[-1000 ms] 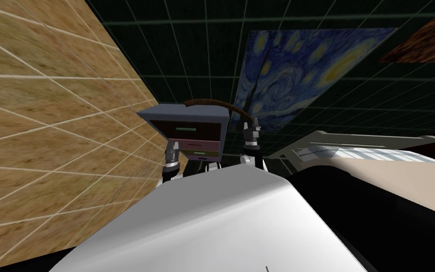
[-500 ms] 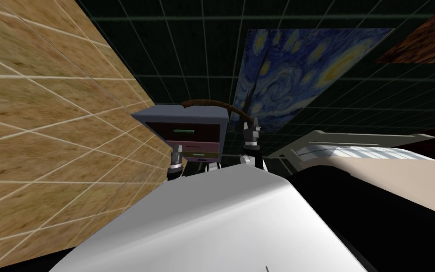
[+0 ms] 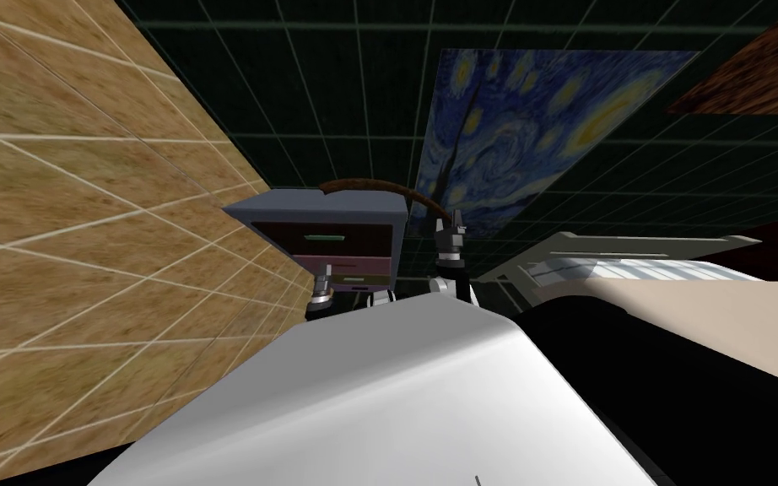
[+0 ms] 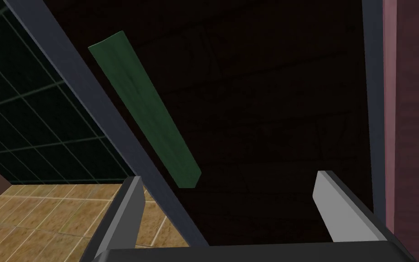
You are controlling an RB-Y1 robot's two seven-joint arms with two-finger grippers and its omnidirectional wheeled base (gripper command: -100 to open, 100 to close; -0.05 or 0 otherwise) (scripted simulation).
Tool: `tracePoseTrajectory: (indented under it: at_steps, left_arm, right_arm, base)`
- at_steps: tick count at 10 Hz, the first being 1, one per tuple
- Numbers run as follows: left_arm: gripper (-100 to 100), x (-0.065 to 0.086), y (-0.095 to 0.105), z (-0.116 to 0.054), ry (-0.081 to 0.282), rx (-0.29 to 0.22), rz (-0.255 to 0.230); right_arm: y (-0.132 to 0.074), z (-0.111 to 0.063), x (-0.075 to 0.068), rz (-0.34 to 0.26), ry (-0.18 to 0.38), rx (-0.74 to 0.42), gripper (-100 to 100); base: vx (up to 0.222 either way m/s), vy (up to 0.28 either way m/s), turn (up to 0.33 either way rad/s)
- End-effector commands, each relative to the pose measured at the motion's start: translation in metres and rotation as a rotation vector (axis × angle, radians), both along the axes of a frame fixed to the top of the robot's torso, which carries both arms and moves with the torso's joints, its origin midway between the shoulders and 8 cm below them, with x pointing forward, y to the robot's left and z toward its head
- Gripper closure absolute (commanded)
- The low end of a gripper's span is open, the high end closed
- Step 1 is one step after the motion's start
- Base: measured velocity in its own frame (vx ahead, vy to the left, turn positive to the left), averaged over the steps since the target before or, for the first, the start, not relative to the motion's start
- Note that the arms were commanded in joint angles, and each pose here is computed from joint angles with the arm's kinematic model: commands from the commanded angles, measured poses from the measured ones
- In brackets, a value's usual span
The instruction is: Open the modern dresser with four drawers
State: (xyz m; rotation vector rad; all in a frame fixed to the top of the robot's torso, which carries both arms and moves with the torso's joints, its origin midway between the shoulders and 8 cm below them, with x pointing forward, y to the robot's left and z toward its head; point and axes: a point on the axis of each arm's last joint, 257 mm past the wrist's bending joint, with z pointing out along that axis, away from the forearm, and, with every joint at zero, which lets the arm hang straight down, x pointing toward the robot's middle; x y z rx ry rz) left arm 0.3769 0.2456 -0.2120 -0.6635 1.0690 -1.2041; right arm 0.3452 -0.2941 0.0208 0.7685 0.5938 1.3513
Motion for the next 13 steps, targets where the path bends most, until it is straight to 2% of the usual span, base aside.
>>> tracePoseTrajectory:
  at_steps: [1,3,6,7,9,13]
  left_arm:
    - [-100,-0.004,-0.004,-0.030,0.052,0.013,-0.007]
    - [-100,-0.007,-0.006,-0.049,0.089,0.018,-0.009]
    - [-100,-0.011,-0.008,-0.067,0.122,0.023,-0.011]
    - [-100,-0.014,-0.011,-0.081,0.146,0.028,-0.015]
    - [-100,-0.017,-0.014,-0.094,0.171,0.032,-0.020]
    - [-100,-0.032,-0.026,-0.136,0.248,0.045,-0.037]
  right_arm:
    - [0.000,0.000,0.000,0.000,0.000,0.000,0]
    - [0.000,0.000,0.000,0.000,0.000,0.000,0]
    - [0.000,0.000,0.000,0.000,0.000,0.000,0]
    - [0.000,0.000,0.000,0.000,0.000,0.000,0]
    - [0.000,0.000,0.000,0.000,0.000,0.000,0]
    - [0.000,0.000,0.000,0.000,0.000,0.000,0]
  base:
    - [0.040,-0.013,-0.076]
    - [0.033,-0.003,-0.025]
    - [0.027,-0.002,-0.027]
    - [0.028,-0.001,-0.034]
    - [0.040,-0.004,-0.040]
    - [0.042,-0.002,-0.047]
